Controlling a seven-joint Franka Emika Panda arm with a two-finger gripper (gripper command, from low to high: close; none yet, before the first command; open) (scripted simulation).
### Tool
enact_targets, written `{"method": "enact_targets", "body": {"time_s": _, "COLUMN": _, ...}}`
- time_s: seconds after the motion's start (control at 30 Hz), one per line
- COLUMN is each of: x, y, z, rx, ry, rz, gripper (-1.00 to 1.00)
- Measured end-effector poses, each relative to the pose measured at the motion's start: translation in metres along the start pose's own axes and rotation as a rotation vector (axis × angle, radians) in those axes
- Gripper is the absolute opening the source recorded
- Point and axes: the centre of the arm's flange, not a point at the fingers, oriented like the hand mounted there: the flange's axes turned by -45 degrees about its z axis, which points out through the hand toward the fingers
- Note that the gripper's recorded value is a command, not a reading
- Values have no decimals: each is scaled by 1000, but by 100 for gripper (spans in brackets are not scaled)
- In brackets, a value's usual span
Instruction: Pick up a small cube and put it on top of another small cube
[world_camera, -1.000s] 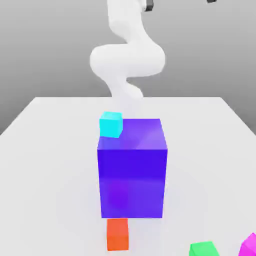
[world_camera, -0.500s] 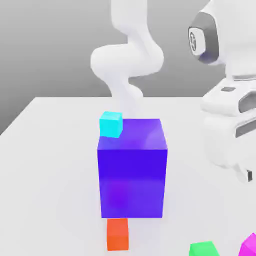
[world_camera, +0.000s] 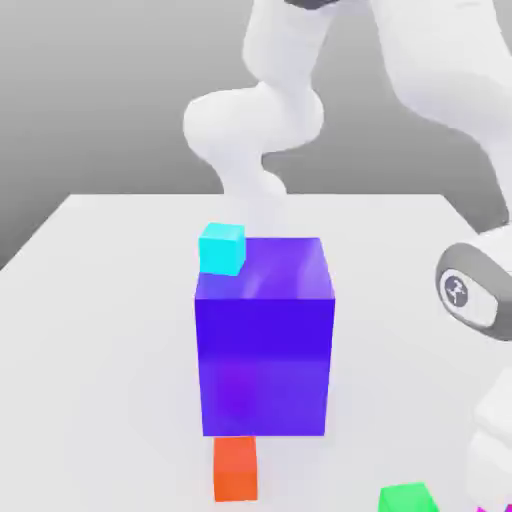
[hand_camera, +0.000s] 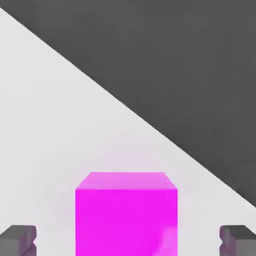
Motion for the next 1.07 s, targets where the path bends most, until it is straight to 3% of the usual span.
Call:
{"method": "enact_targets", "body": {"time_s": 0.17, "x": 0, "y": 0, "z": 5, "rx": 0, "ry": -1, "rz": 0, "gripper": -100}}
{"method": "enact_targets", "body": {"time_s": 0.33, "x": -1, "y": 2, "z": -53, "rx": 2, "ry": -2, "rz": -10, "gripper": -100}}
{"method": "enact_targets", "body": {"time_s": 0.73, "x": -51, "y": 95, "z": -104, "rx": 10, "ry": -3, "rz": -464, "gripper": -100}}
{"method": "enact_targets", "body": {"time_s": 0.87, "x": -57, "y": 106, "z": -71, "rx": 2, "ry": -1, "rz": -527, "gripper": -100}}
{"method": "enact_targets", "body": {"time_s": 0.9, "x": -57, "y": 106, "z": -56, "rx": 2, "ry": -2, "rz": -529, "gripper": 100}}
{"method": "enact_targets", "body": {"time_s": 1.07, "x": -57, "y": 106, "z": -56, "rx": 2, "ry": -2, "rz": -529, "gripper": 100}}
